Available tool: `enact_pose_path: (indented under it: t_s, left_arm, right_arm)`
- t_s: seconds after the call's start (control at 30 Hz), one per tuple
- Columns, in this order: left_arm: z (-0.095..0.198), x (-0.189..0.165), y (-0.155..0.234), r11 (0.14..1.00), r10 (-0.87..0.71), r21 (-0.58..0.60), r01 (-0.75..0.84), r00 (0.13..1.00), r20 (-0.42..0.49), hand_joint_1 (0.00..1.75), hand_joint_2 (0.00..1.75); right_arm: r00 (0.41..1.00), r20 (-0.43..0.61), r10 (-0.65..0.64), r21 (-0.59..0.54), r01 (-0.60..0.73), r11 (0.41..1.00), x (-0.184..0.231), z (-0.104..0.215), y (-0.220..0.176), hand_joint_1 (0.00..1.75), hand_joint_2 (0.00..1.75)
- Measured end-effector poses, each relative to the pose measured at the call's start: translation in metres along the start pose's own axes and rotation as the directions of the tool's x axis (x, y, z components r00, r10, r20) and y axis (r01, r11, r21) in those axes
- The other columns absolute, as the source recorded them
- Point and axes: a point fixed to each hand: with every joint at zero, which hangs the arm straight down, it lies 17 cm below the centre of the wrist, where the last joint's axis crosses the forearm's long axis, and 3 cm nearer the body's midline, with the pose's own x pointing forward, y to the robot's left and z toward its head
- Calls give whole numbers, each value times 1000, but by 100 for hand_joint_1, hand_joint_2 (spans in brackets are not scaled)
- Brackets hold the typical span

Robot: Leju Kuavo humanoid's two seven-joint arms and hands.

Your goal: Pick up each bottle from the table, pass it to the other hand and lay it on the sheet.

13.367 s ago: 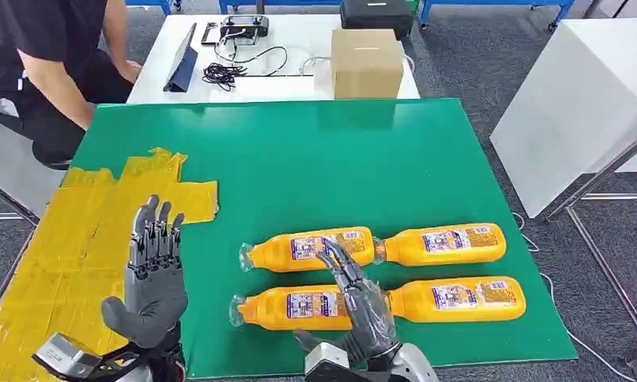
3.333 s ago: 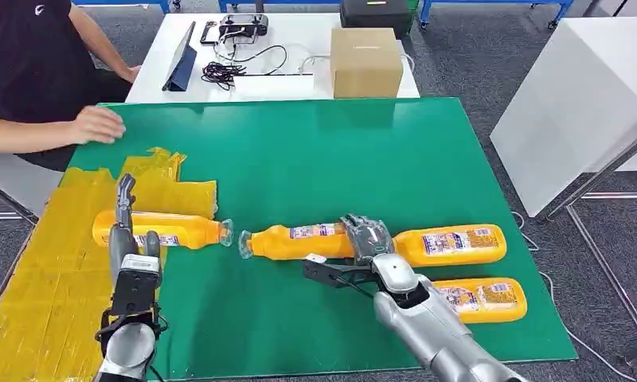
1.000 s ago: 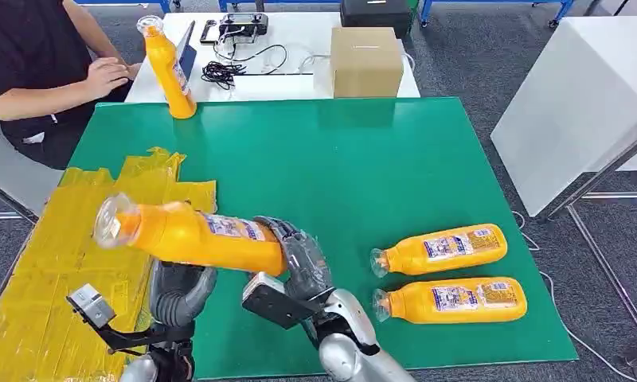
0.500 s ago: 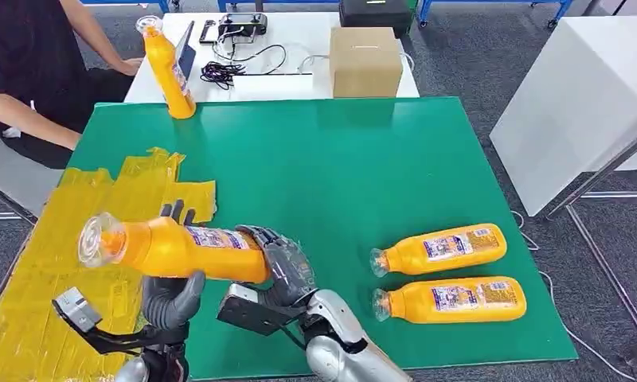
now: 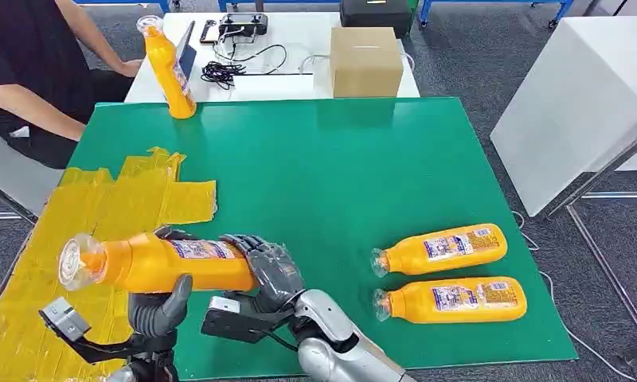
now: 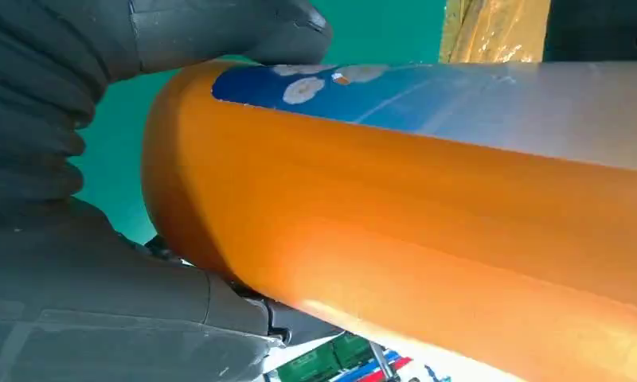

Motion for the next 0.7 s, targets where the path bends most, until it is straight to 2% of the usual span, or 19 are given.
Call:
enact_pose_path:
  t_s: [0.03,0.07,0.1,0.13,0.33,0.4,0.47,0.53,0.57,0.63,0.7]
  left_arm:
    - [0,0,0,1000,-4,1,4,1000,0,175,175]
    - [0,0,1,1000,-12,2,12,1000,1,175,175]
    - [0,0,2,1000,-25,7,25,1000,2,175,175]
    - [-1,0,4,999,-46,14,46,999,6,175,175]
    - [-12,10,20,944,-323,86,317,944,61,175,175]
    - [-16,17,34,874,-479,136,467,875,72,175,175]
    - [-18,22,52,710,-697,190,678,715,54,175,175]
    - [-16,25,72,473,-876,210,855,481,15,175,175]
    - [-13,24,84,332,-939,207,920,343,-15,175,175]
    - [-7,24,106,133,-988,189,973,145,-52,175,175]
    - [-3,27,124,77,-992,189,979,94,-82,175,175]
  right_arm:
    - [1000,0,0,4,0,1000,0,0,1,175,175]
    - [1000,-1,0,5,0,1000,-1,0,1,42,175]
    - [1000,-2,1,6,-1,1000,-1,0,2,0,175]
    - [1000,-3,3,4,-3,1000,-1,1,2,0,0]
    - [1000,-21,-14,-37,13,999,-10,17,7,0,0]
    - [999,-24,-29,-66,27,997,-13,27,3,0,0]
    - [999,-15,-30,-111,28,993,-14,38,-7,0,0]
    - [1000,-3,-23,-168,22,985,-15,56,-22,0,0]
    - [1000,3,-11,-203,12,979,-15,66,-33,0,0]
    - [1000,-6,-4,-252,3,968,-17,89,-48,0,0]
    - [1000,-12,2,-284,-5,959,-18,102,-60,0,0]
